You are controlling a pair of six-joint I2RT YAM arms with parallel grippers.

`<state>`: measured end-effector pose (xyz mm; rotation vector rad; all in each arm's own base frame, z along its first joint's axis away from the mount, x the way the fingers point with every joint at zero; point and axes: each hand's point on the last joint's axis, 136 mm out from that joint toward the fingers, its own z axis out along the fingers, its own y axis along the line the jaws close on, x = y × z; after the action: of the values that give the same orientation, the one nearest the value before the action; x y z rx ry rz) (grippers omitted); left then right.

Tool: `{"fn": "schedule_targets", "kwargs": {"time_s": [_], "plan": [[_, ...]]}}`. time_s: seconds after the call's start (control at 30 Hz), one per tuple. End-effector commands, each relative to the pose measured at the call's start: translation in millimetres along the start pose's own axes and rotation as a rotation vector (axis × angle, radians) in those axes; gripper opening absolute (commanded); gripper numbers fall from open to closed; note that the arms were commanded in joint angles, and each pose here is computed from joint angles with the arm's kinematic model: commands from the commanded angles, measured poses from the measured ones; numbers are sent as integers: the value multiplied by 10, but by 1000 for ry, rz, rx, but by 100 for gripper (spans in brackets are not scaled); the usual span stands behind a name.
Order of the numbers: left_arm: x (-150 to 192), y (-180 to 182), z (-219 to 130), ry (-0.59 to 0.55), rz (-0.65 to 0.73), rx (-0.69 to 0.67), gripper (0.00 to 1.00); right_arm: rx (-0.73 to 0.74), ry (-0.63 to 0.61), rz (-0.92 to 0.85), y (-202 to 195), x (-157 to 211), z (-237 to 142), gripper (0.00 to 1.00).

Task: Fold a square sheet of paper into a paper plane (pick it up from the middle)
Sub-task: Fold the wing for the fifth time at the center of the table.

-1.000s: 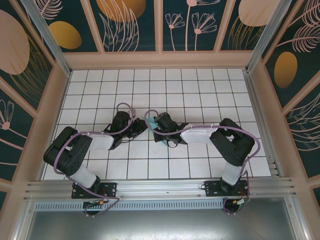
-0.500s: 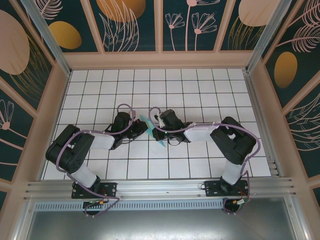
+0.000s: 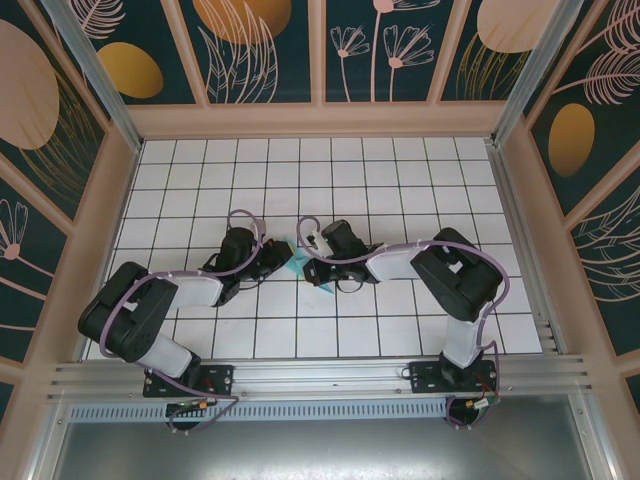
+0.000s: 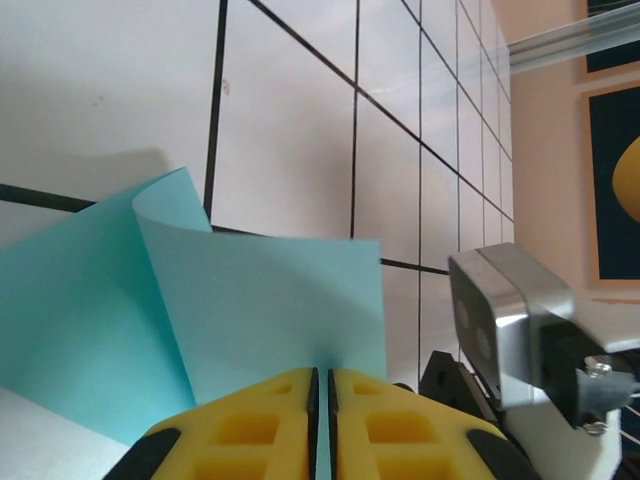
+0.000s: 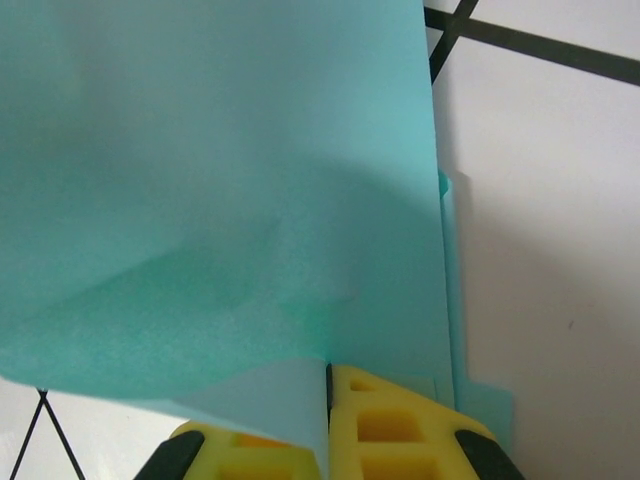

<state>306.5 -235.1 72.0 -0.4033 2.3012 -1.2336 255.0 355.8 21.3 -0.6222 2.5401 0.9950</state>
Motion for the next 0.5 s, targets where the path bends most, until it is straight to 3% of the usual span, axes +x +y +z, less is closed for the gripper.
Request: {"fn": "schedule_targets", "kwargs": {"time_s": [0.0,0.2,0.33,0.47], "plan": [[-58,-146,-36,-34,31,59,16,-39,5,-3,25,-41,41,6],[-135,-113,-140,-92,59,18,22,-50,1,14,7,-59,9,6],[-284,-125,-329,-186,83,-35,37,-48,6,16,-4,-51,9,6],[-328,-83,-399,-199,78,-102,52,-50,2,9,21,-75,-2,7]]}}
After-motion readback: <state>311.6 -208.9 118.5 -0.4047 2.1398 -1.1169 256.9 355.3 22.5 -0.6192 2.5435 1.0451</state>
